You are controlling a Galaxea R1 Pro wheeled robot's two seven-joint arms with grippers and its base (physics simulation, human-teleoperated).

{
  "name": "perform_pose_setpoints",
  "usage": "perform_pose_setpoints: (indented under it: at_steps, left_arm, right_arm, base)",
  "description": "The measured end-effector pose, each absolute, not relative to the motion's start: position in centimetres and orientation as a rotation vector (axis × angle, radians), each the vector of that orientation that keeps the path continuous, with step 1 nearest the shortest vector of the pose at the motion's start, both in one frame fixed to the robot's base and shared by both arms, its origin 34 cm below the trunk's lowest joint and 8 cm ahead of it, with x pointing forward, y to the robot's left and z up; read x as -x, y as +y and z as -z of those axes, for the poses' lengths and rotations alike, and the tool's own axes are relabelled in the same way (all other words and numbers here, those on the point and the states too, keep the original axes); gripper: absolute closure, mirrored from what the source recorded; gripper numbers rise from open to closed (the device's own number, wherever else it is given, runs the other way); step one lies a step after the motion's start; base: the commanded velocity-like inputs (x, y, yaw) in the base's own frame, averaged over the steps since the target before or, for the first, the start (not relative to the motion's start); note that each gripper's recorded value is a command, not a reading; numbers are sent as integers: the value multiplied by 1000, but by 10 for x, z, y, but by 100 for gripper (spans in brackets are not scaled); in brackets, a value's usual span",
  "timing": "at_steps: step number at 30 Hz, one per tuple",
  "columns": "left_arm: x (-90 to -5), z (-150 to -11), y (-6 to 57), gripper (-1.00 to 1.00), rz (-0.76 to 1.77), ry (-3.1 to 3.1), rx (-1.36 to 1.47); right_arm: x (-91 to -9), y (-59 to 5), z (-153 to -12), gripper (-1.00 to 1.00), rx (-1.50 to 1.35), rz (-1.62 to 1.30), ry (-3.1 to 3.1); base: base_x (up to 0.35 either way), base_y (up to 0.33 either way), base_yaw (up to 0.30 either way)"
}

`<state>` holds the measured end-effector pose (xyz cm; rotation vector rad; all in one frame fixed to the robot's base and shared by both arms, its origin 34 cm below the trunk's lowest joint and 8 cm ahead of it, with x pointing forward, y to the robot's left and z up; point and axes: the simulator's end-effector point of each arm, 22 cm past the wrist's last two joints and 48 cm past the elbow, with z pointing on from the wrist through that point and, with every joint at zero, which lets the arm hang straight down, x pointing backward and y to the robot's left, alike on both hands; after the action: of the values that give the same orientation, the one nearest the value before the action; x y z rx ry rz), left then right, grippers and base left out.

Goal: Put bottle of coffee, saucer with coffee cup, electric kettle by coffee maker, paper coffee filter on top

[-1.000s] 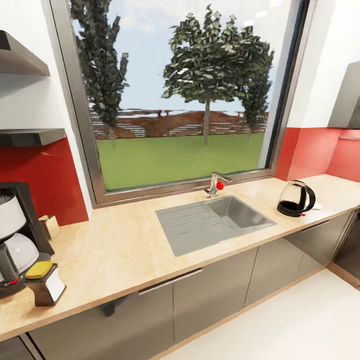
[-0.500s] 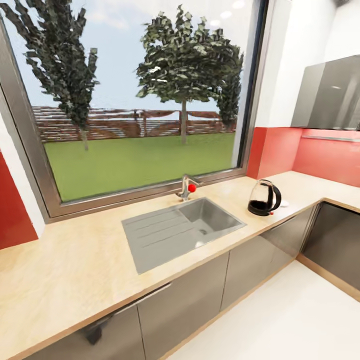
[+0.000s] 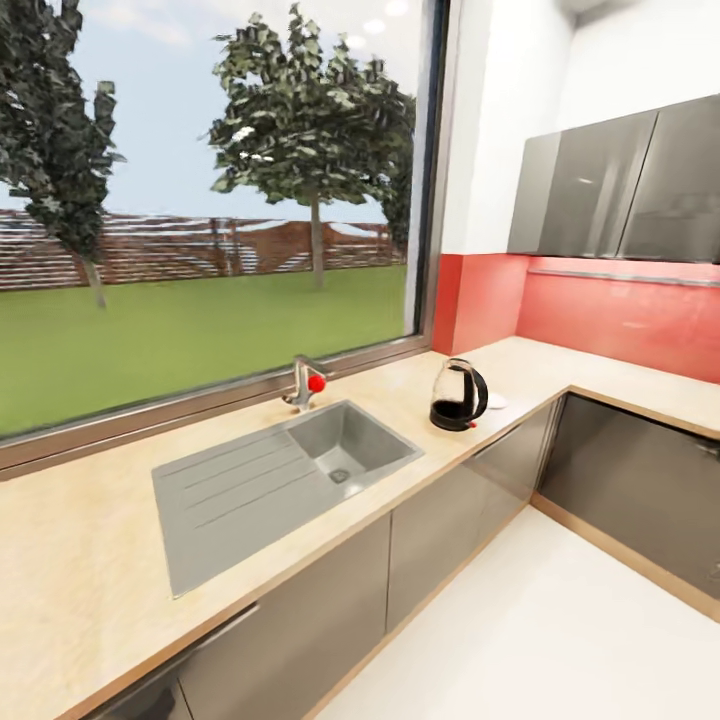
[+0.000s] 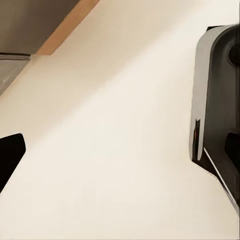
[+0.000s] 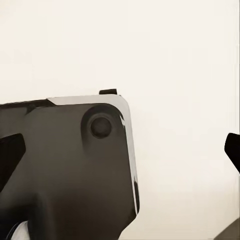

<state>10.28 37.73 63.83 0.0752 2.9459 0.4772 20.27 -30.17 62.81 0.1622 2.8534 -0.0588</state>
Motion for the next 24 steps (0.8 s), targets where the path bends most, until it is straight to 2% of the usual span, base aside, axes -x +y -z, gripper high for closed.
perform_pose_setpoints:
  at_steps: [18,24]
  left_arm:
    - [-103,-637,368,-100,-463,2946,-71]
    - [-106,-638,369,-100,-465,2935,-58]
  right_arm:
    - [-203,-300,-628,-100,-159,45,2853]
    - [-203,-300,-628,-100,-159,46,2853]
  base:
    - [111,-278,-300]
    - [232,-210,-300]
